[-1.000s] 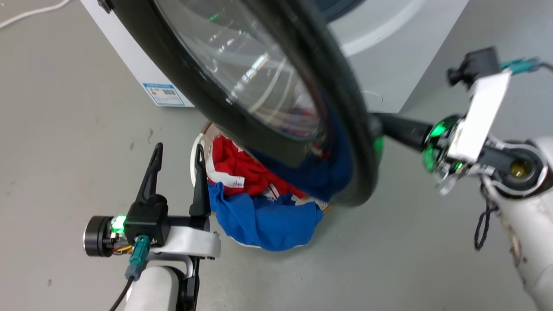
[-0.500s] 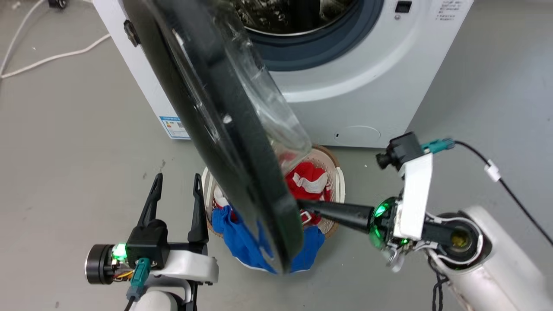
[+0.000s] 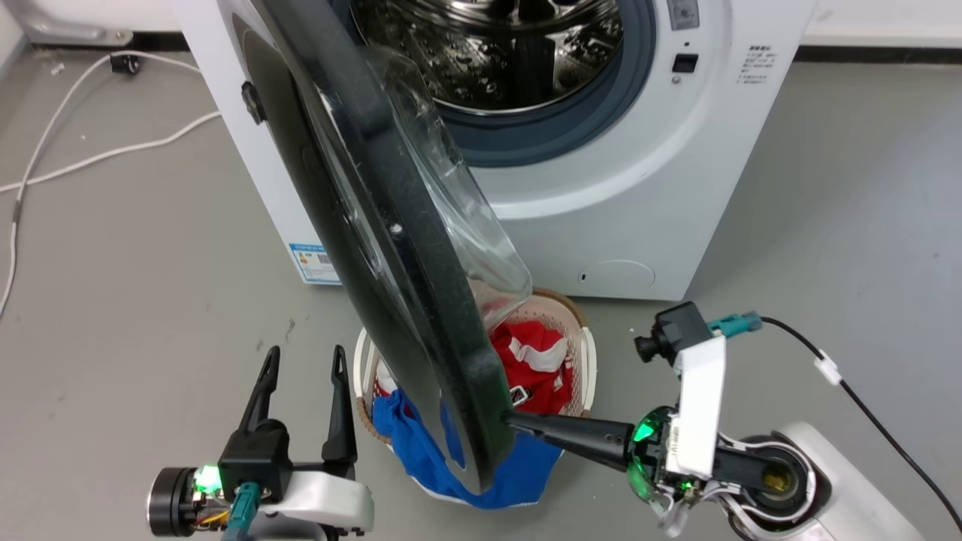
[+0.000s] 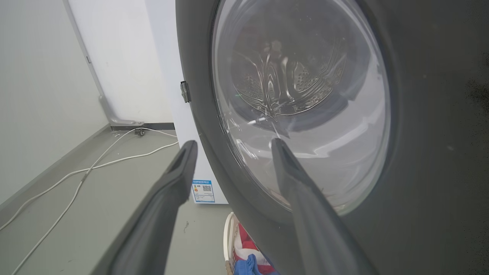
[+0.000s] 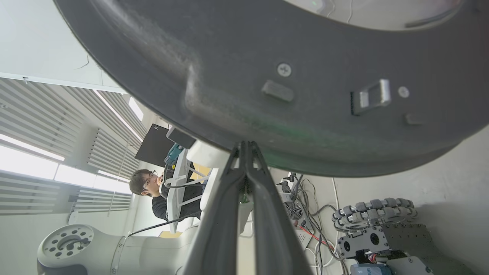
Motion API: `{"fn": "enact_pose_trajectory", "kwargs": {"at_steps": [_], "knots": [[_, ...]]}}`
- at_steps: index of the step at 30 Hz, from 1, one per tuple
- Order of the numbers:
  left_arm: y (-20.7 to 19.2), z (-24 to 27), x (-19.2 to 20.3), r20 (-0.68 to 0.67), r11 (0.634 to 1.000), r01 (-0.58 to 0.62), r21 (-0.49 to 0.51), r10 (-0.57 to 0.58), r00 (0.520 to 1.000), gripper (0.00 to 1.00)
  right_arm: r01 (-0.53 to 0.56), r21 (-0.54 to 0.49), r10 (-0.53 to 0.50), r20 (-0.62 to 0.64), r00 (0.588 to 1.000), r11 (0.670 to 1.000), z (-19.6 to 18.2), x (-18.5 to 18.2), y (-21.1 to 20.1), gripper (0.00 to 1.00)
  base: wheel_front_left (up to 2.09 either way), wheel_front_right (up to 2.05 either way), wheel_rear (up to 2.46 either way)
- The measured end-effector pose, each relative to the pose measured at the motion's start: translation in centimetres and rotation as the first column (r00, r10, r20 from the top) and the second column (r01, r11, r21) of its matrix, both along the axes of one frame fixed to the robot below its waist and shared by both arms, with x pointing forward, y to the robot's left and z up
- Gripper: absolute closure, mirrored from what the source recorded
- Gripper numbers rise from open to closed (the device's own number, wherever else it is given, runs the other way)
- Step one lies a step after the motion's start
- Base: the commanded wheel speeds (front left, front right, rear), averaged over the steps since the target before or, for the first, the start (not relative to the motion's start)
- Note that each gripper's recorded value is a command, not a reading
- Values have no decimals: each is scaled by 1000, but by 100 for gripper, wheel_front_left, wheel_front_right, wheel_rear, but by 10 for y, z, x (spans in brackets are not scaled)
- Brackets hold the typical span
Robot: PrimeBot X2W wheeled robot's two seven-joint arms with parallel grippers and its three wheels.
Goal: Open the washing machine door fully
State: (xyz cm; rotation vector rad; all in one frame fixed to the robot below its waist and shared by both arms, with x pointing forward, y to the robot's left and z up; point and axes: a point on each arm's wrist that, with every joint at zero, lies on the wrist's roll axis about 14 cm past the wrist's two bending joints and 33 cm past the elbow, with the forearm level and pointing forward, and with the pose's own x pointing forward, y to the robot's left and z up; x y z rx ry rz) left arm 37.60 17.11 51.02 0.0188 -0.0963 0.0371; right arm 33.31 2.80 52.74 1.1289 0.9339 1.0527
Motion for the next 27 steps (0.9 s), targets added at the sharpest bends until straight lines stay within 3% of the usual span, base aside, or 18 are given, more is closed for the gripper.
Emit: {"fn": "enact_pose_trajectory", "kwargs": {"at_steps": [8,12,13,14,20,23,27], "knots": [[1,8,-10,25,1000,1,1,-1,1000,0,199,29,-201,80,976,979,19,12,-32,100,0,0,0],[0,10,-16,29,1000,3,0,-3,1000,0,369,70,-375,171,911,927,40,26,-57,100,0,0,0],[-1,11,-19,33,1000,7,-1,-7,999,0,517,109,-526,263,809,849,57,39,-83,100,0,0,0],[-1,12,-19,36,1000,8,-1,-8,999,0,574,124,-583,287,761,810,61,44,-95,100,0,0,0],[-2,15,-21,45,1000,10,-1,-10,999,0,823,164,-774,476,417,544,67,58,-160,100,0,0,0],[-1,14,-24,42,1000,8,-1,-8,999,0,875,177,-740,621,256,451,69,55,-182,100,0,0,0],[-1,16,-25,49,1000,8,2,-8,999,0,915,155,-602,791,110,371,65,48,-201,100,0,0,0]]}}
